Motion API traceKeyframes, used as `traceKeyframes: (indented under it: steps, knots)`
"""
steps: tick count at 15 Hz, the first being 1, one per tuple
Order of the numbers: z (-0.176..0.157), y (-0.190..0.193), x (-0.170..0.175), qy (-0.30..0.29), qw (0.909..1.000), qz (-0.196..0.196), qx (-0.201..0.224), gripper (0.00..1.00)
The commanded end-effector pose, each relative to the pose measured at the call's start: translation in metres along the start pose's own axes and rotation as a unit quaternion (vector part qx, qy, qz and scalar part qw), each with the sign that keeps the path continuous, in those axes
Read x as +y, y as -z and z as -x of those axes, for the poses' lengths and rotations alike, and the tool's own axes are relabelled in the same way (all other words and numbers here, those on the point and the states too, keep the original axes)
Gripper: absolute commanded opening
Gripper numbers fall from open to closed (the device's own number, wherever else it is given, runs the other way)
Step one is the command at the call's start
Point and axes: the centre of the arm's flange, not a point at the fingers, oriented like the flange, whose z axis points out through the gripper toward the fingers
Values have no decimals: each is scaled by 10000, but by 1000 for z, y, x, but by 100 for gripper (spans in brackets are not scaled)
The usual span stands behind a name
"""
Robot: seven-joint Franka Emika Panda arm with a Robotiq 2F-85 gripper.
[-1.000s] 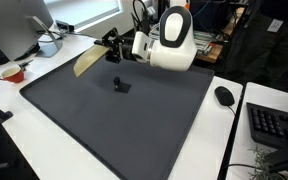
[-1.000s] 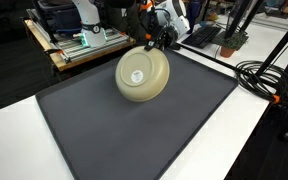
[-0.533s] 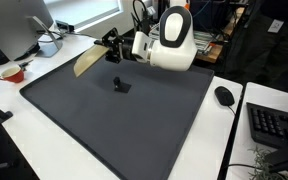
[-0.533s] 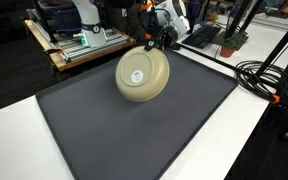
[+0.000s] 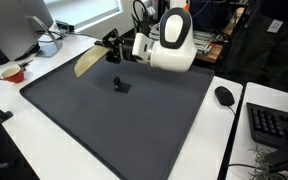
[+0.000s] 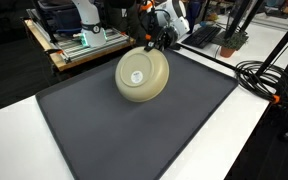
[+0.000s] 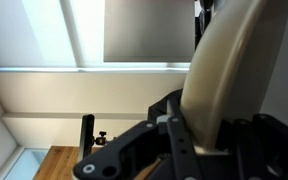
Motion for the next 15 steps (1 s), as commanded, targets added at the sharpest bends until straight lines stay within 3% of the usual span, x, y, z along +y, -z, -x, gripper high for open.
traceKeyframes:
  steps: [1,5,10,12,13,15]
  knots:
    - [-14,-1,-18,126,9985,532,-100,2]
    - [-28,6,-46,271,9958,860,-188,2]
    - [-51,12,-78,108,9974,698,-117,2]
    - [-55,6,-82,53,9971,693,-313,2]
    - [-37,12,-78,127,9982,559,-159,6]
    - [-41,9,-86,203,9980,560,-205,2]
